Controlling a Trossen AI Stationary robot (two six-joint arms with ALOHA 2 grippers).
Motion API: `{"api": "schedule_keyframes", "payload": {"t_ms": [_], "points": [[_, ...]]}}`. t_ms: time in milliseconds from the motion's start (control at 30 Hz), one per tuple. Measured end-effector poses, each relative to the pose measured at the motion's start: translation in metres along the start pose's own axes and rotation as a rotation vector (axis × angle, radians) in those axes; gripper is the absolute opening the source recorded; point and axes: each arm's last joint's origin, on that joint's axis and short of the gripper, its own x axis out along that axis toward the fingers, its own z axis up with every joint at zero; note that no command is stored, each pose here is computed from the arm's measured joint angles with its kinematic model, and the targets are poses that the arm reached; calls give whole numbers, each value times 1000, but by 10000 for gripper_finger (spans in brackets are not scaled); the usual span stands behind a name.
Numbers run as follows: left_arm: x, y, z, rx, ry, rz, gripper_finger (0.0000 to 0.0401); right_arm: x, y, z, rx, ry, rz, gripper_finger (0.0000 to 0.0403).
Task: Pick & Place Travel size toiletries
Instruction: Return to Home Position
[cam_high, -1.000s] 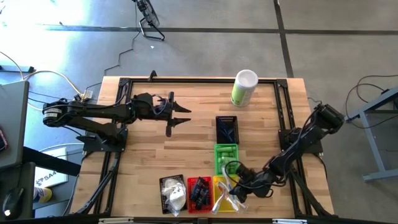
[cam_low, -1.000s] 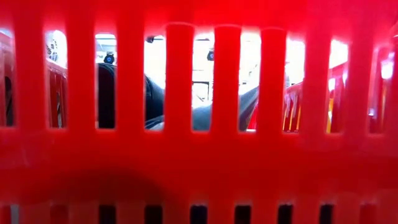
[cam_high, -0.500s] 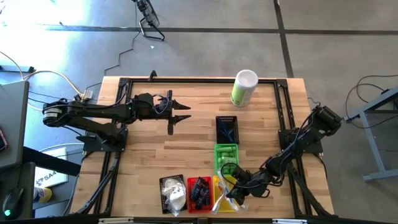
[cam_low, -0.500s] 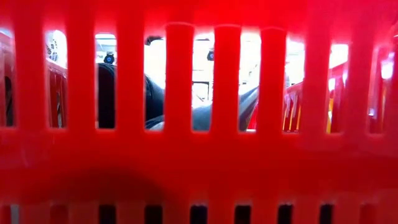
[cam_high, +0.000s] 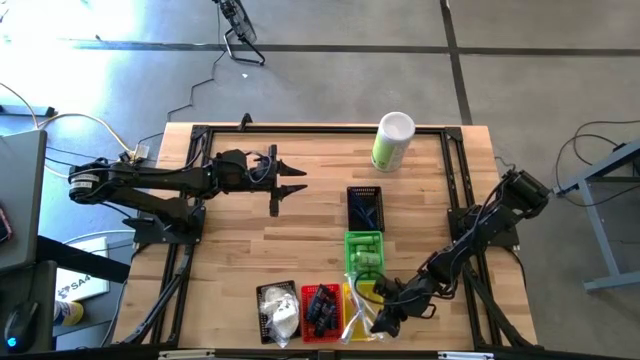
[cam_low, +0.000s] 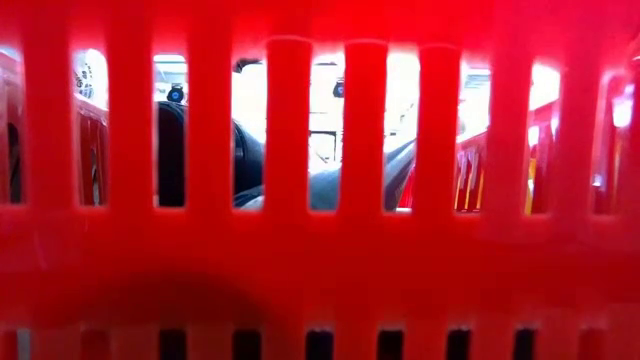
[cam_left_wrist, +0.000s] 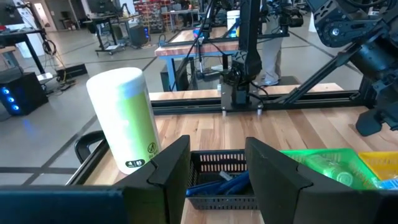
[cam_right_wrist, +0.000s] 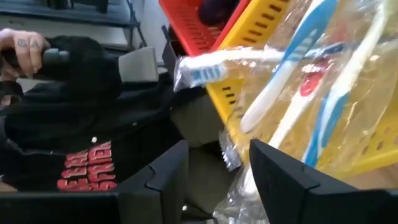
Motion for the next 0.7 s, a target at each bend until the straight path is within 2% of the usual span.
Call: {"api": "schedule_keyframes", "payload": {"t_ms": [200,433,700], "points": [[0,0,0,0,0,0,152,-1,1,0,-17,10,10,146],[0,0,0,-11,-1,-1,152,-2,2,5,-83,-3,9,95],[0,0,0,-11,0,-3,152,-26,10,33,-327,-81,3,14]]}}
